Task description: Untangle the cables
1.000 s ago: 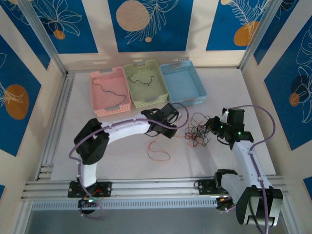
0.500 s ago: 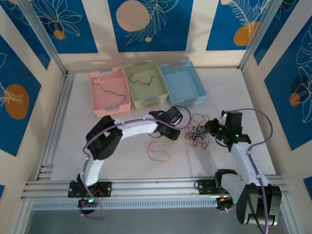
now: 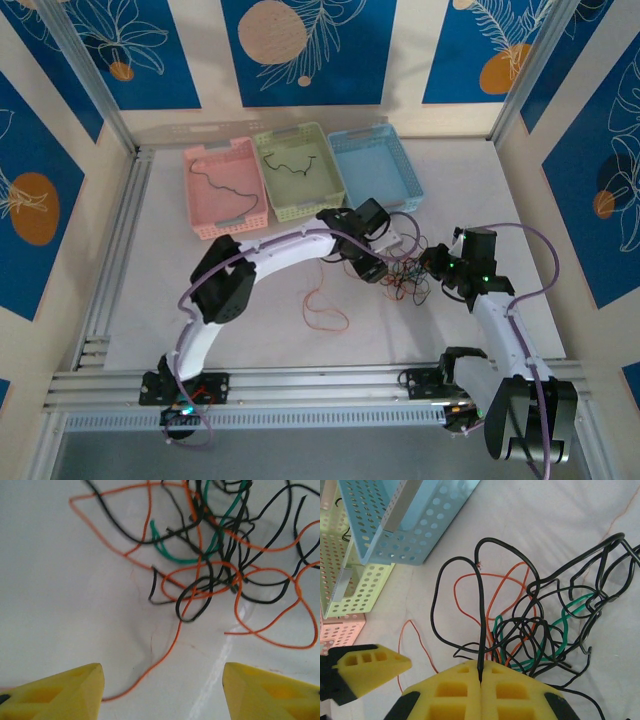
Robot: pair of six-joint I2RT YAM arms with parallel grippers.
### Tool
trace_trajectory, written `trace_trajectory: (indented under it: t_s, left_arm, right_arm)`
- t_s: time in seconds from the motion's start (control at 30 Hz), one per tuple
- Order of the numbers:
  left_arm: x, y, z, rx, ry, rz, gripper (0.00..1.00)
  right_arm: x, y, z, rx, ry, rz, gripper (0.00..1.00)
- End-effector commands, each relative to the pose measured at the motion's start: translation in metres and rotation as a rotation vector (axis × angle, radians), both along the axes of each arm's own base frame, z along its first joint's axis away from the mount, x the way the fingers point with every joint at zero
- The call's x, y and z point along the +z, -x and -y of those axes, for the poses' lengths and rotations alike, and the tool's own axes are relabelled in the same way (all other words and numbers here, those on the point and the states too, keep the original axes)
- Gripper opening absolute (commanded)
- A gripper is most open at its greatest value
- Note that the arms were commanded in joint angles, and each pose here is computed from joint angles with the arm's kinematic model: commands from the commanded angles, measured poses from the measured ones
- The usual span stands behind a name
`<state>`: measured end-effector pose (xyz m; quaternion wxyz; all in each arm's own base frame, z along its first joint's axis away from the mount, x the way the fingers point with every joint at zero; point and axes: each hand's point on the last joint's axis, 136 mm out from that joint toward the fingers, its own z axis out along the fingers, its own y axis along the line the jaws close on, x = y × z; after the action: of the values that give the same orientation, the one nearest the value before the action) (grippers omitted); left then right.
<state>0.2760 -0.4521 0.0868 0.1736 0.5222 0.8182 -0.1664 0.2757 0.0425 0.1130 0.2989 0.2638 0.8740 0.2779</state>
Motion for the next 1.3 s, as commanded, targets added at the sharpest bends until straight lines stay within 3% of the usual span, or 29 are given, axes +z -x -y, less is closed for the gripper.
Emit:
trace_trajectory:
  t_s: [0.0, 0.27, 0.8, 1.17, 1.27]
  left_arm:
    - [-0.028, 0.015, -0.007, -0.114, -0.076, -0.095, 0.63]
    - [-0.038, 0.011, 0.005, -0.152, -0.082, -0.101, 0.59]
    - [-0.072, 0.013, 0.002, -0.149, -0.133, -0.145, 0.42]
    - [-0.074, 0.007, -0.007, -0.097, -0.156, -0.101, 0.02]
    - [-0.059, -0.001, -0.011, -0.055, -0.143, -0.043, 0.0]
  right_arm:
    - [-0.005, 0.002, -0.002, 0.001, -0.015, -0.014, 0.0]
    - [-0.005, 0.001, -0.002, 0.002, -0.016, -0.014, 0.0]
    - [-0.005, 0.001, -0.002, -0.001, -0.021, -0.015, 0.0]
    - [-0.006, 0.002, -0.001, -0.002, -0.024, -0.017, 0.0]
    - [-0.005, 0.001, -0.001, -0.002, -0.024, -0.015, 0.0]
